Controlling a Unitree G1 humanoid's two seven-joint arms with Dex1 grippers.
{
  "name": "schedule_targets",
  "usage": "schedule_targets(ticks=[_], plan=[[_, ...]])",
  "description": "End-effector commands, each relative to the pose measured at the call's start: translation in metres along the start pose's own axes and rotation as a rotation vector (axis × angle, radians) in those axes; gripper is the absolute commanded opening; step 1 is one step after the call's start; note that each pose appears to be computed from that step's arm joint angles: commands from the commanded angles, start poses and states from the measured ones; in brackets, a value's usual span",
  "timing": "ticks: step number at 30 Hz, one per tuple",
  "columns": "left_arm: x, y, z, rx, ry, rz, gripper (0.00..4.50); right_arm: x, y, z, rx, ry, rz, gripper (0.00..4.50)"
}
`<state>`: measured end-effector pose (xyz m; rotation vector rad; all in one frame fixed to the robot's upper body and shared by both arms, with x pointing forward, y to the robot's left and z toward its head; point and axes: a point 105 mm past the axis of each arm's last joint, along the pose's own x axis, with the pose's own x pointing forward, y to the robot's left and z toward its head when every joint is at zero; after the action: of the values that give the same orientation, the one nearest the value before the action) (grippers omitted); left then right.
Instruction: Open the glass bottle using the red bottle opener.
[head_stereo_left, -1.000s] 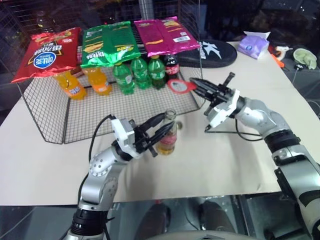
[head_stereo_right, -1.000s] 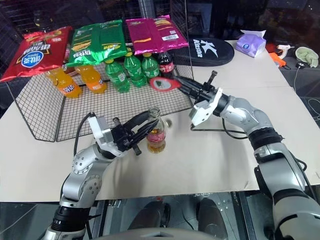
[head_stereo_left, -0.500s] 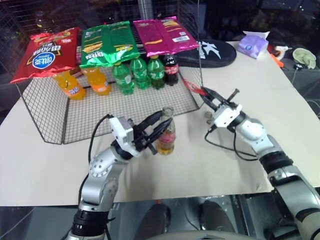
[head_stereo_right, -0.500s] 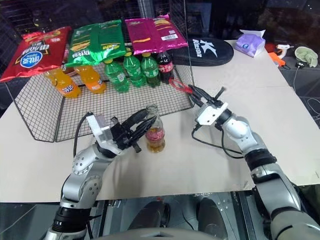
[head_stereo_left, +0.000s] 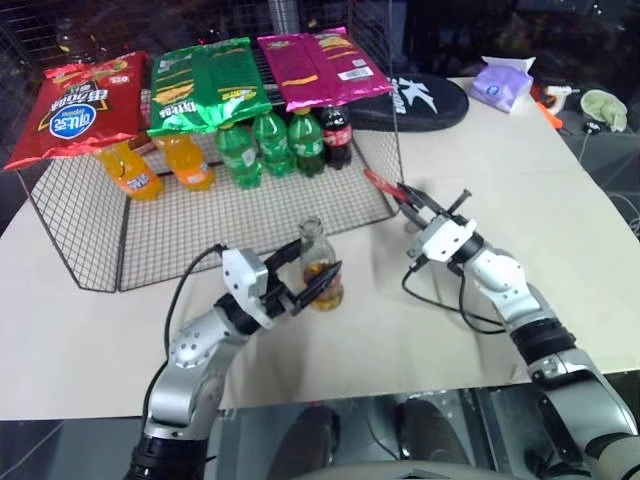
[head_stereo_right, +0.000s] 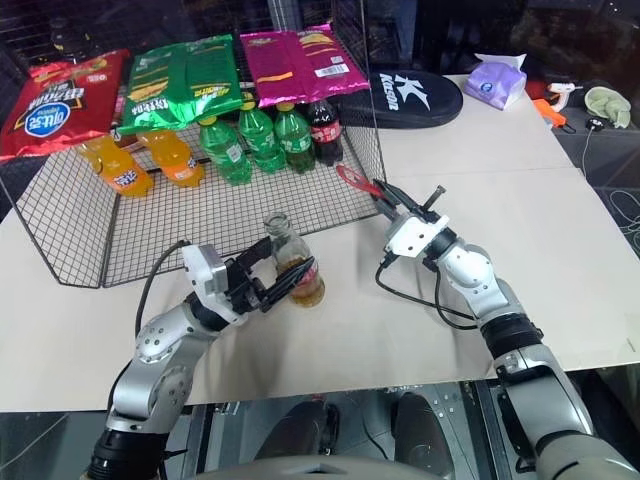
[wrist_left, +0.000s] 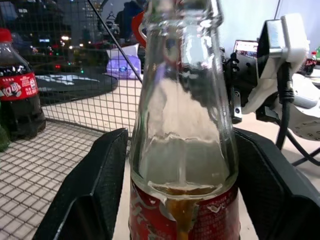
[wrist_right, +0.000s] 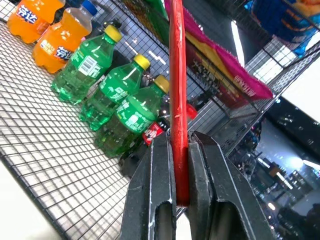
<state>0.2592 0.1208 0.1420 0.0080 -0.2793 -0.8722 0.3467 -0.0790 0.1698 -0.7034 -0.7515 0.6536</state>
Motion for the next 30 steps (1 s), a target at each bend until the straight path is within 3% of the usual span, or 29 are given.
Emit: schedule_targets(ticks=[1, 22, 30], plan=[[-0.001, 0.001, 0.011, 0.043, -0.023, -0.004, 3.27, 0.004, -0.013, 0.011, -0.01, -0.046, -0.05, 0.0], [-0.014, -0.015, 0.012, -0.002, -0.004, -0.062, 3.27, -0.015, -0.012, 0.007, 0.062, -0.006, -0.049, 0.0], [-0.043, -0.023, 0.016, -0.008, 0.067, -0.036, 3.27, -0.052, -0.012, 0.01, 0.401, 0.129, -0.023, 0.0]])
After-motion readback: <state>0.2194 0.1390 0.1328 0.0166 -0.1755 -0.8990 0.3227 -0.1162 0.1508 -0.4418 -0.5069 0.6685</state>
